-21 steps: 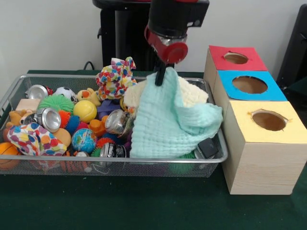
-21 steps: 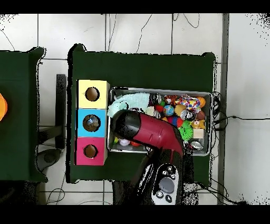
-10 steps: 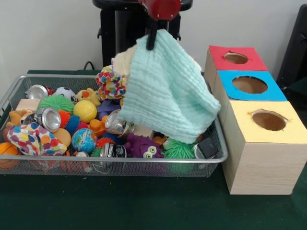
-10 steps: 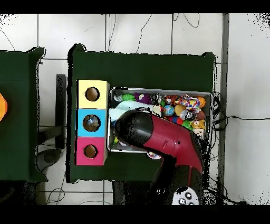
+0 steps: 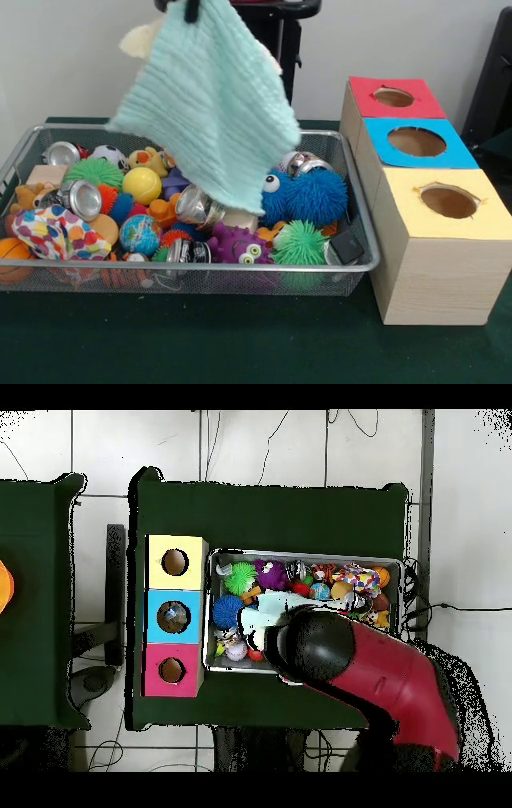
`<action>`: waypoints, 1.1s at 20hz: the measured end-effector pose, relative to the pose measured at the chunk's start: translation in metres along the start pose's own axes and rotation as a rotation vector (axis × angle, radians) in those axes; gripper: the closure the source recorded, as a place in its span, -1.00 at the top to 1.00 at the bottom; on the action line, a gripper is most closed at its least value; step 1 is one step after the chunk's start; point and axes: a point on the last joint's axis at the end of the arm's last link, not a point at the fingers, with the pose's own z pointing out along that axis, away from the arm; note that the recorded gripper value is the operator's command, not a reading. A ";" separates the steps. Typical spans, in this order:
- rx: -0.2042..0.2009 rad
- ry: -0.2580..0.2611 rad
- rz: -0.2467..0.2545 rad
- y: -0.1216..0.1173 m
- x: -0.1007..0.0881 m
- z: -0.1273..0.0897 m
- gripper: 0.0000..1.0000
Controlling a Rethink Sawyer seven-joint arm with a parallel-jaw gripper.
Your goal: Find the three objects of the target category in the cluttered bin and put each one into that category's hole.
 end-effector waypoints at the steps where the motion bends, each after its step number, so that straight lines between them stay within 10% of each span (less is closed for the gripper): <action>1: 0.007 -0.001 0.015 -0.012 -0.018 -0.006 -1.00; 11: 0.001 -0.012 0.030 -0.071 -0.119 -0.012 -1.00; 22: 0.018 0.063 -0.041 -0.107 -0.183 0.040 -1.00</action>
